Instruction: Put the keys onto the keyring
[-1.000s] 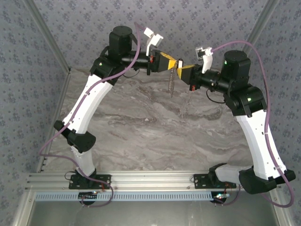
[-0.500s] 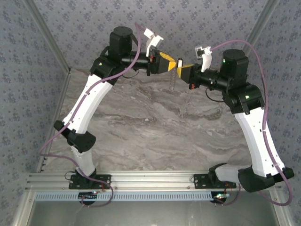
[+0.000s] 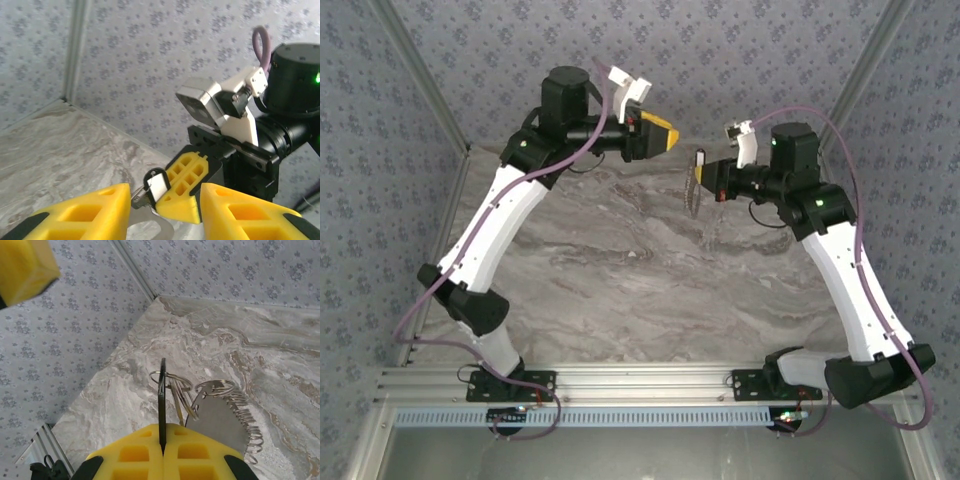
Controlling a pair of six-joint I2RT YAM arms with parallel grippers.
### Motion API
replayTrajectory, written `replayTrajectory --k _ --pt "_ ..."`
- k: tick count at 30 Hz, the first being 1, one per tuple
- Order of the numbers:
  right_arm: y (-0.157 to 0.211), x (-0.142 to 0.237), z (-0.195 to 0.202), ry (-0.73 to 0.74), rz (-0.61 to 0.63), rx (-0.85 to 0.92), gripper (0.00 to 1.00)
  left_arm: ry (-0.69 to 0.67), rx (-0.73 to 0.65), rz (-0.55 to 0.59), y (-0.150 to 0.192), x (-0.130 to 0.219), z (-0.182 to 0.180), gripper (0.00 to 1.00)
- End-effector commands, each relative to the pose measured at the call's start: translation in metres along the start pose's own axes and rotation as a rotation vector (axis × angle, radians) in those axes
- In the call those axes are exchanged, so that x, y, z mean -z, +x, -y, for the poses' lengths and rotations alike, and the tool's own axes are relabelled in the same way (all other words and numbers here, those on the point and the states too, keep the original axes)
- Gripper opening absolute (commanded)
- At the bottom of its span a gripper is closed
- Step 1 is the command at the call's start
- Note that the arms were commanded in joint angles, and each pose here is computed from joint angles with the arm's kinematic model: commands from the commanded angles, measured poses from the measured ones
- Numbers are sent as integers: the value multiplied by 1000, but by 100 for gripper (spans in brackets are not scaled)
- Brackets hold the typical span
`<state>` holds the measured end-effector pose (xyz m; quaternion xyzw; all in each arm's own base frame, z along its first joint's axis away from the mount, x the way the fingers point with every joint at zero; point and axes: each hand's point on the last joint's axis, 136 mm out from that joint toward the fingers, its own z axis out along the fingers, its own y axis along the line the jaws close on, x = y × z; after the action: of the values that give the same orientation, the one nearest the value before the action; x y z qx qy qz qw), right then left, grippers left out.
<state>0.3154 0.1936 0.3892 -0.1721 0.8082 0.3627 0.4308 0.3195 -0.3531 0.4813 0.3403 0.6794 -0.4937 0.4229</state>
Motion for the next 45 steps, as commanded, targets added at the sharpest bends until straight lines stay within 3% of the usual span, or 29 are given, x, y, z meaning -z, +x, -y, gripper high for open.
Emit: replayTrajectory --k 1,9,24,33,45 --pt "-6 -3 1 -21 39 1 0 -99 -19 122 -25 27 -4 42" --pt "22 -54 38 -21 -30 -87 0 -233 45 182 -15 56 -31 45" --pt "54 -165 92 -60 -154 -180 0 -337 98 183 8 86 -50 45" --pt "128 -208 85 -69 -300 -234 0 -383 129 204 19 103 -58 46" --pt "242 -214 41 -57 -467 -298 0 -379 174 211 35 102 -65 47"
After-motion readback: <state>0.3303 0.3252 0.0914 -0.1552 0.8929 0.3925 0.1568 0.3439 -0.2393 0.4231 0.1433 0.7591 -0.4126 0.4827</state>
